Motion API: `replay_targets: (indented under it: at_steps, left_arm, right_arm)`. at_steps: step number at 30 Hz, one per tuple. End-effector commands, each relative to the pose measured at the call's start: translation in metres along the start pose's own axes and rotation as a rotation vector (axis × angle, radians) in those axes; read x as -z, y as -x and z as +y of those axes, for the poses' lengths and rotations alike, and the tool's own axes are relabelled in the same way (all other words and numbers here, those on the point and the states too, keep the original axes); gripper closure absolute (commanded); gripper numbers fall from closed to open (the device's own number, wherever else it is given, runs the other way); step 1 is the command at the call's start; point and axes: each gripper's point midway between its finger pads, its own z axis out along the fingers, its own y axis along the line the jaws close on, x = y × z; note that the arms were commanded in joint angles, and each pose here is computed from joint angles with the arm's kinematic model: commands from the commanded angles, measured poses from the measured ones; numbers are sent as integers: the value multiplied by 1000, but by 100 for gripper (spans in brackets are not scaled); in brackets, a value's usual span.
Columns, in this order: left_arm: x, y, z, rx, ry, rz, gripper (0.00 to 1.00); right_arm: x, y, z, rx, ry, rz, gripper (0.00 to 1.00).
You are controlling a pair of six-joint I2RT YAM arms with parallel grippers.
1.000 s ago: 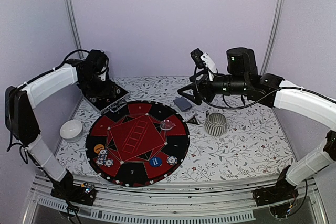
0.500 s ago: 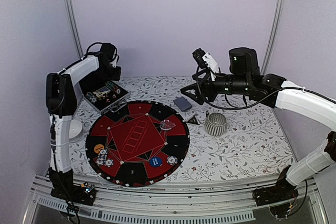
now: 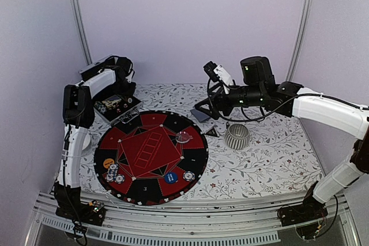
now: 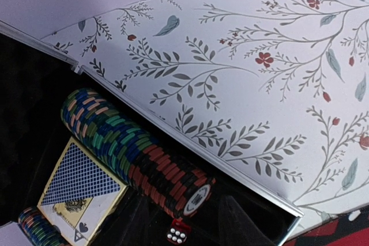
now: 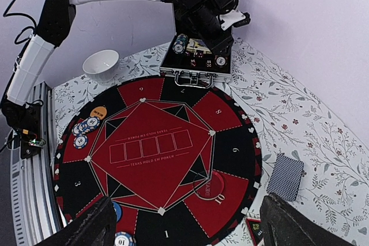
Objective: Distribute texas hold em gaming equipment
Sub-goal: Pick up the pile of poker chips from the chip case.
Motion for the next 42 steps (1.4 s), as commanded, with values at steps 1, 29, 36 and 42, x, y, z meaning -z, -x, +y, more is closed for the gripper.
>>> replay_targets:
  at_steps: [1,29,36,42]
  left_arm:
    - [-4,1,4,-23,26,-12,56]
    - [-10,-17,-44,-215,-31,-31,61]
    - [-6,-20,-42,-225,-6,-22,65]
    - [-9,-19,-36,-249,44,-26,64]
  right_arm:
    - [2,15,0,10,14,-25,12]
    - [4,19,5,20,43,-30,12]
    - [4,18,6,25,47,-28,12]
    - [3,17,8,25,59,-27,12]
